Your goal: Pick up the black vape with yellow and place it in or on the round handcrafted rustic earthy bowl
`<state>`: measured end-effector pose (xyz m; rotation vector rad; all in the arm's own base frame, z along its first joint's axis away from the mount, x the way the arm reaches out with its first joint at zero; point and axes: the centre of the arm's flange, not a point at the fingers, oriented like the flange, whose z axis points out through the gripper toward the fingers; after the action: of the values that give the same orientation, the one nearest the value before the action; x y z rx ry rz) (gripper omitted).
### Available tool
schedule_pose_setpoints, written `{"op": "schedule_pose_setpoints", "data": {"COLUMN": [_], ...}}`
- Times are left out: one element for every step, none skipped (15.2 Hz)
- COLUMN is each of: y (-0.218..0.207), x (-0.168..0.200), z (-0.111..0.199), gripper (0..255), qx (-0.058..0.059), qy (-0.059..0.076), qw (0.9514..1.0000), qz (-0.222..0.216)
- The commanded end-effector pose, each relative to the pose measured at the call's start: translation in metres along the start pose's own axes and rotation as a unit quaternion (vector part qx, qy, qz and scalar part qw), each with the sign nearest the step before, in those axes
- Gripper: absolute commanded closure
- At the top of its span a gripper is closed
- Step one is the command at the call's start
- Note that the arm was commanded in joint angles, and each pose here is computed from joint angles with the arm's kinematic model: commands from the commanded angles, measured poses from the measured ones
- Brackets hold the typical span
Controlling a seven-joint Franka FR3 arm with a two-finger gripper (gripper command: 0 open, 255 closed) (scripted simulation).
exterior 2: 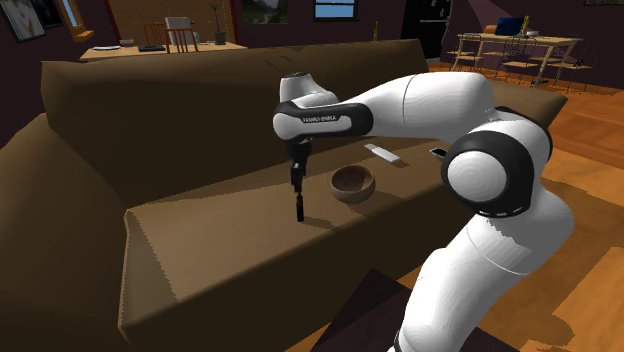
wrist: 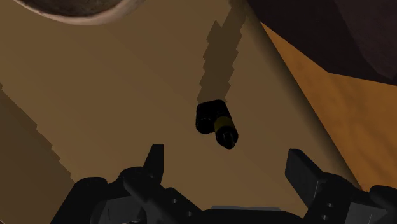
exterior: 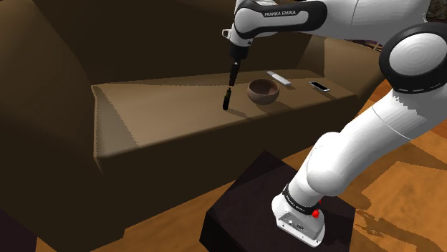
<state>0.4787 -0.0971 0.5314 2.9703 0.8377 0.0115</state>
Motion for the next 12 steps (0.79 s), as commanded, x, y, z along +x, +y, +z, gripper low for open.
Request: {"op": "schedule_pose_setpoints", "data": {"y": [0.001, 0.001, 0.001, 0.001, 0.001, 0.001, 0.001, 0.001, 0.001, 0.001, 0.001, 0.001], "x": [0.000, 0.000, 0.000, 0.000, 0.000, 0.000, 0.000, 0.000, 0.000, 0.000, 0.000, 0.000], "z": [0.011, 0.016, 0.021, 0.030, 0.030, 0.030, 0.030, 0.030, 0.030, 0.030, 0.030, 0.030], "gripper": [0, 0, 0, 0, 0, 0, 0, 0, 0, 0, 0, 0], "qx": [0.000, 0.000, 0.000, 0.000, 0.000, 0.000, 0.000, 0.000, 0.000, 0.000, 0.000, 0.000], "qy": [0.000, 0.000, 0.000, 0.000, 0.001, 0.001, 0.000, 0.000, 0.000, 0.000, 0.000, 0.000], "qw": [1.0000, 1.0000, 1.0000, 1.0000, 1.0000, 1.0000, 1.0000, 1.0000, 1.0000, 1.0000, 1.0000, 1.0000], "qz": [-0.001, -0.001, -0.001, -0.001, -0.001, -0.001, -0.001, -0.001, -0.001, -0.001, -0.001, -0.001]}}
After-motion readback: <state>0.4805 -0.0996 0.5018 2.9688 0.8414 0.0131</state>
